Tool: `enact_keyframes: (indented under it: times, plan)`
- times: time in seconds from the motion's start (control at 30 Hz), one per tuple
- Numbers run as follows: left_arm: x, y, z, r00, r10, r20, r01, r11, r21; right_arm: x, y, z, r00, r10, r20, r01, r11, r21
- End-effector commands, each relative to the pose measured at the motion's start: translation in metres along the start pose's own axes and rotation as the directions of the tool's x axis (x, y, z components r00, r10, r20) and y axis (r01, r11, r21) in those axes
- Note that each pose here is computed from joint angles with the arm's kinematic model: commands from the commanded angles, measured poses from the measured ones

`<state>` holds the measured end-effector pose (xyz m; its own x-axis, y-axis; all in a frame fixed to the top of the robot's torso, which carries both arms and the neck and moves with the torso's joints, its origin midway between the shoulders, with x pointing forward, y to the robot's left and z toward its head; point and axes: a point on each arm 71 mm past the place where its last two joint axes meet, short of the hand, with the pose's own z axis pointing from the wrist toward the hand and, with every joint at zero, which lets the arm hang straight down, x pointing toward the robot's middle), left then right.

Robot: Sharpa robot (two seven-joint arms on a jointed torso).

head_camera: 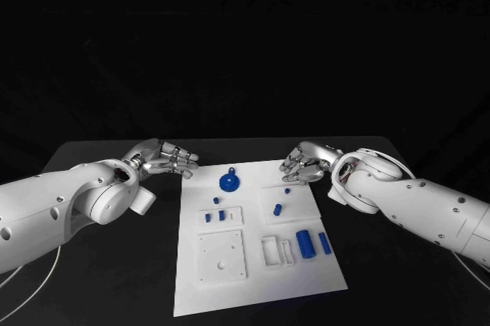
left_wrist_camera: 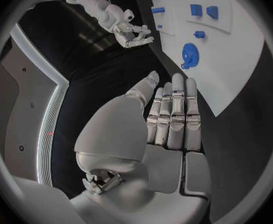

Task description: Assemble the parts on the task board

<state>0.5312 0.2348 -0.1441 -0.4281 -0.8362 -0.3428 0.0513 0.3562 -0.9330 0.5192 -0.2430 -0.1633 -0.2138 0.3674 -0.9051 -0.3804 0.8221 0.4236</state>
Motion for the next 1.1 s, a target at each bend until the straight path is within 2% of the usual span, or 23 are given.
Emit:
enact_keyframes:
  times: [0.03, 0.33, 0.7, 1.1]
  plan:
    - [0.0008, -0.0069, -0.0019, 0.993, -0.116, 0.014, 0.115, 0.991, 0.066, 0.004, 0.003, 0.001, 0.984, -0.175, -0.04, 0.177, 0.983, 0.04]
    - [0.0031, -0.0117, -0.0062, 0.993, -0.116, -0.006, 0.116, 0.986, 0.12, 0.014, 0.013, 0.002, 0.966, -0.249, -0.064, 0.253, 0.966, 0.053]
    - [0.0043, -0.0126, -0.007, 0.993, -0.121, -0.011, 0.122, 0.984, 0.128, 0.025, 0.013, -0.003, 0.951, -0.279, -0.135, 0.291, 0.954, 0.078]
    - [0.0039, -0.0126, -0.0073, 0.992, -0.122, -0.014, 0.123, 0.984, 0.132, 0.033, 0.013, -0.004, 0.943, -0.297, -0.148, 0.311, 0.947, 0.084]
